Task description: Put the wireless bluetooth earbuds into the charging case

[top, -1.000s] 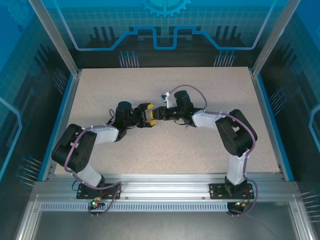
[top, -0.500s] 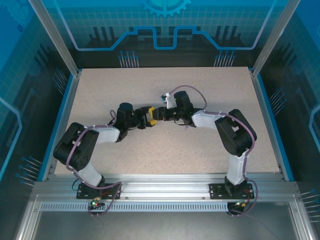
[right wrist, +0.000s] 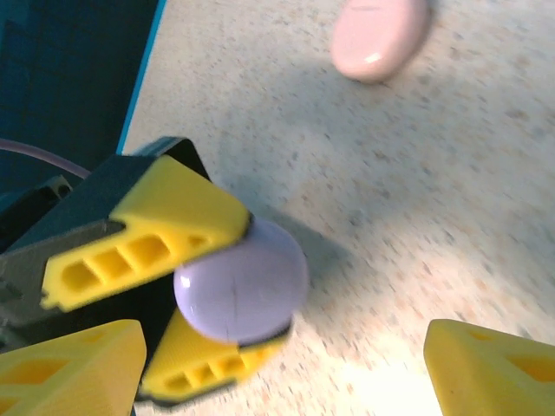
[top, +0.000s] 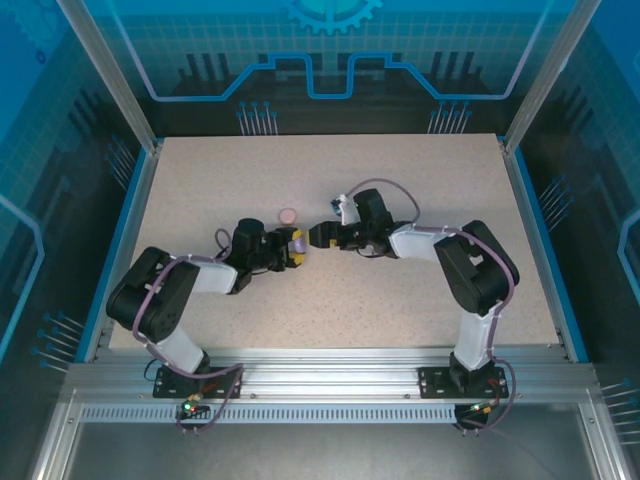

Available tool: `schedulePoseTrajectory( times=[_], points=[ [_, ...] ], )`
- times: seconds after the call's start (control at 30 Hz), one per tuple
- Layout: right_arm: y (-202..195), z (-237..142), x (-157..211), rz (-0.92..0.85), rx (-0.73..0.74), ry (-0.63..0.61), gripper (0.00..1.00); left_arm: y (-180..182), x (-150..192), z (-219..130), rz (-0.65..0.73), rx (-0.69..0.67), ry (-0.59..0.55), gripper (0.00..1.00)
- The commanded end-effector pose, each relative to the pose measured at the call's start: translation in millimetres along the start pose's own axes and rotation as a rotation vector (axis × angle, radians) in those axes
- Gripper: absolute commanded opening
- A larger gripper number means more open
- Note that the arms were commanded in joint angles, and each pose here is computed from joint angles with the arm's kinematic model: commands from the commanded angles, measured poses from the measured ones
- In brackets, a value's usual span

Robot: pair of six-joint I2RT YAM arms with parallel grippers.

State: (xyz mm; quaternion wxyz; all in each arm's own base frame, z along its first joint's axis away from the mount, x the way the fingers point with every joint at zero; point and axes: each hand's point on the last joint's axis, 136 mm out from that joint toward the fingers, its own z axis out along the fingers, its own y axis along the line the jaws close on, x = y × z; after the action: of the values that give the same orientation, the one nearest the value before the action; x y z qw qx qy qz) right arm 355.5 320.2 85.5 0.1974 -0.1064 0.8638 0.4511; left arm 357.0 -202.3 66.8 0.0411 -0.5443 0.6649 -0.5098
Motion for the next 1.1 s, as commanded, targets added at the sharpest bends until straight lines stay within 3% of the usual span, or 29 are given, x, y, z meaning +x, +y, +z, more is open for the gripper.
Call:
schedulePoseTrajectory(
  times=[0.0, 0.33, 0.6, 0.83, 1.07],
  points=[
    [6, -34, -11, -0.015, 0.020, -0.059, 0.85, -3, -6, -11, 0.142, -0.019, -0.053, 0.25],
    [-11, -88, 5, 0.032, 0.155, -0.099, 0.85, -20, -11, -52, 0.763, -0.323, -0.219, 0.22],
    [-14, -106, 10, 0.048, 0.181, -0.111, 0.86, -7, -23, -52, 1.207, -0.596, -0.380, 0.20],
    [-10, -114, 14, 0.046, 0.182, -0.110, 0.85, 13, -20, -34, 1.408, -0.747, -0.452, 0.20],
    [-6, -119, 15, 0.034, 0.184, -0.107, 0.85, 44, -18, -24, 1.480, -0.854, -0.472, 0.23]
  ],
)
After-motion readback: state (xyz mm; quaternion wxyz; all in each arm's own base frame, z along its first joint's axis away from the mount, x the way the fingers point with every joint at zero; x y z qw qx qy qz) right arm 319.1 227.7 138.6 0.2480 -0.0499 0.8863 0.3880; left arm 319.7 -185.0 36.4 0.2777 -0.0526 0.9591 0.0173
